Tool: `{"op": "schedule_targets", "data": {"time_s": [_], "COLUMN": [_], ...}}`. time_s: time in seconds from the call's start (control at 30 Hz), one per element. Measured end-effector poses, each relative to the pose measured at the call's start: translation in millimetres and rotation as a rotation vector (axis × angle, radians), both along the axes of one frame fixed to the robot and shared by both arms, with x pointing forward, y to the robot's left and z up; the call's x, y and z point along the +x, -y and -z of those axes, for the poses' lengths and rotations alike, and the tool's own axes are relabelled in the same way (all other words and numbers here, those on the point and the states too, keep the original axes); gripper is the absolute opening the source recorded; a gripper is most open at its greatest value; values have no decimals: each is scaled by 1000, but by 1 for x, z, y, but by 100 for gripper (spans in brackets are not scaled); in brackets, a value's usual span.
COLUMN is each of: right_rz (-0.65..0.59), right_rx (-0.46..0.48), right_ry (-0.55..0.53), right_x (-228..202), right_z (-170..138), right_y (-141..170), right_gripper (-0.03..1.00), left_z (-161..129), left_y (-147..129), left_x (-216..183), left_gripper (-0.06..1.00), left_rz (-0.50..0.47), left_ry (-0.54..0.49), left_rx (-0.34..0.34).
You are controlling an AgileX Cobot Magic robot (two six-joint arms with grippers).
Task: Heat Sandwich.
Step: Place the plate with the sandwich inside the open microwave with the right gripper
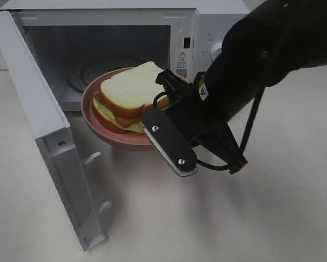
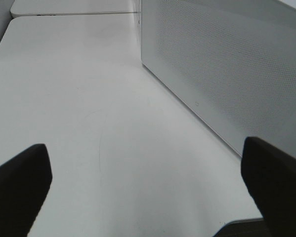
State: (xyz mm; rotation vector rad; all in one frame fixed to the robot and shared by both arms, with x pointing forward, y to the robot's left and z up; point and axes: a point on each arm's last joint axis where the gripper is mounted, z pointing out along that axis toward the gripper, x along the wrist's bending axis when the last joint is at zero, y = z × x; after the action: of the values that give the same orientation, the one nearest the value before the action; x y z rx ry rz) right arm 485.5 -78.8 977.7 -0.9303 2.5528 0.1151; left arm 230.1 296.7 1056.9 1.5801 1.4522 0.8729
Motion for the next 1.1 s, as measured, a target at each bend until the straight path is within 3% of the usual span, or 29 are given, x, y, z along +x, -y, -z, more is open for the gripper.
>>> {"op": "schedule_targets", "data": {"time_s": [0.67,1.1], "right_rz": [19,100], "right_rx": [2,13], "right_ry": [-2,-23], "right_x": [43,75], "right_z": [6,7], "right_y": [-40,-68], "right_gripper": [4,4], "left_z": [0,0], "left_y": [0,0], "left_x": [0,0], "left_gripper": [99,99], "left_rz": [0,0], "left_ry": [0,0], "left_rx": [0,0]}}
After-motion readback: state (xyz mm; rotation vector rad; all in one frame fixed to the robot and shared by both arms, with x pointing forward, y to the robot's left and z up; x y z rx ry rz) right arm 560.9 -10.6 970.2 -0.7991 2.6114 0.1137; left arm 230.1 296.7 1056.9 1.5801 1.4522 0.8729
